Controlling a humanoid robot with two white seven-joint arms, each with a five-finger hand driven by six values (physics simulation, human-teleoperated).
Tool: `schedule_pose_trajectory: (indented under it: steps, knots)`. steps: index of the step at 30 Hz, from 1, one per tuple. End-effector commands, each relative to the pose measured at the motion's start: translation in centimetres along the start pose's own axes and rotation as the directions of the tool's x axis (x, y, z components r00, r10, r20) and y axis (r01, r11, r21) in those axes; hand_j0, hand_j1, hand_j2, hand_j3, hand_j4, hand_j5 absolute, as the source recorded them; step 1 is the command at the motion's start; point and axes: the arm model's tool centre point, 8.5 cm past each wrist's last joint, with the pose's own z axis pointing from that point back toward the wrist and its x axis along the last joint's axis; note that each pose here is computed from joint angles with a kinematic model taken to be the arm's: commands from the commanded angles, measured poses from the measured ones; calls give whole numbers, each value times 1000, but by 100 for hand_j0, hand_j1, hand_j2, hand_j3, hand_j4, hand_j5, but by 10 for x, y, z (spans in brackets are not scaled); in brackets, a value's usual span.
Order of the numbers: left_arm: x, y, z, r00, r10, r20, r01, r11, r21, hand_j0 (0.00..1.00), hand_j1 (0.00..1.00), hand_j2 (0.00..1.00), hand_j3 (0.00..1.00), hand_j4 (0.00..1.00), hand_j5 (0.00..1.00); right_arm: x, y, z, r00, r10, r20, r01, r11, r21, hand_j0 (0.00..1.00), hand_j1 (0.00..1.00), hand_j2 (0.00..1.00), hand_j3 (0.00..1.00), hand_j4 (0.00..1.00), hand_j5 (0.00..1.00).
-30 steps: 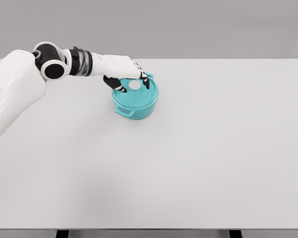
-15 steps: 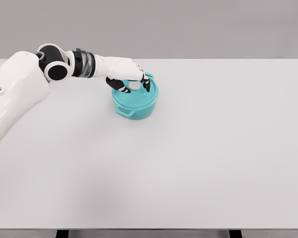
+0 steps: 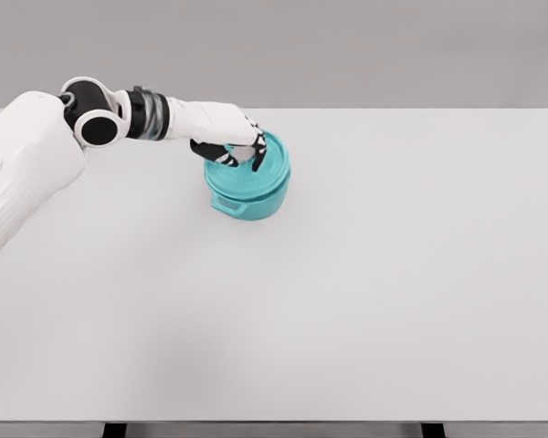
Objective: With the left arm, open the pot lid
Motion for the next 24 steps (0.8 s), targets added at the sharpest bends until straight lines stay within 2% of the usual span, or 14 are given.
schedule_pose_trajectory:
  steps: [1,5,8,15,16,17,19,24]
  knots:
    - [-10,-1,14,1000,8,-28,-8,1000,6,41,41,41,41,41,41,0,0,0,1000,0,0,0,1000,0,100,100,100,100,100,100]
    - [-48,-16,76,987,31,-158,-31,1000,1,41,41,41,41,41,41,0,0,0,1000,0,0,0,1000,0,100,100,100,100,100,100]
    - [-64,-30,113,973,30,-227,-36,999,-23,41,41,41,41,41,41,0,0,0,1000,0,0,0,1000,0,100,100,100,100,100,100]
    - [-72,-55,129,963,50,-265,-70,995,-64,43,43,43,43,43,43,0,0,0,1000,0,0,0,1000,0,100,100,100,100,100,100]
    - [-71,-56,128,963,50,-264,-70,995,-68,47,47,47,47,47,47,0,0,0,1000,0,0,0,1000,0,100,100,100,100,100,100]
    - [-72,-57,128,963,51,-266,-71,995,-69,64,64,64,64,64,64,0,0,0,1000,0,0,0,1000,0,100,100,100,100,100,100]
    - [-71,-56,125,964,52,-259,-72,995,-66,87,87,87,87,87,87,0,0,0,1000,0,0,0,1000,0,100,100,100,100,100,100]
    - [-70,-61,123,965,59,-257,-80,994,-71,97,97,97,97,97,97,0,0,0,1000,0,0,0,1000,0,100,100,100,100,100,100]
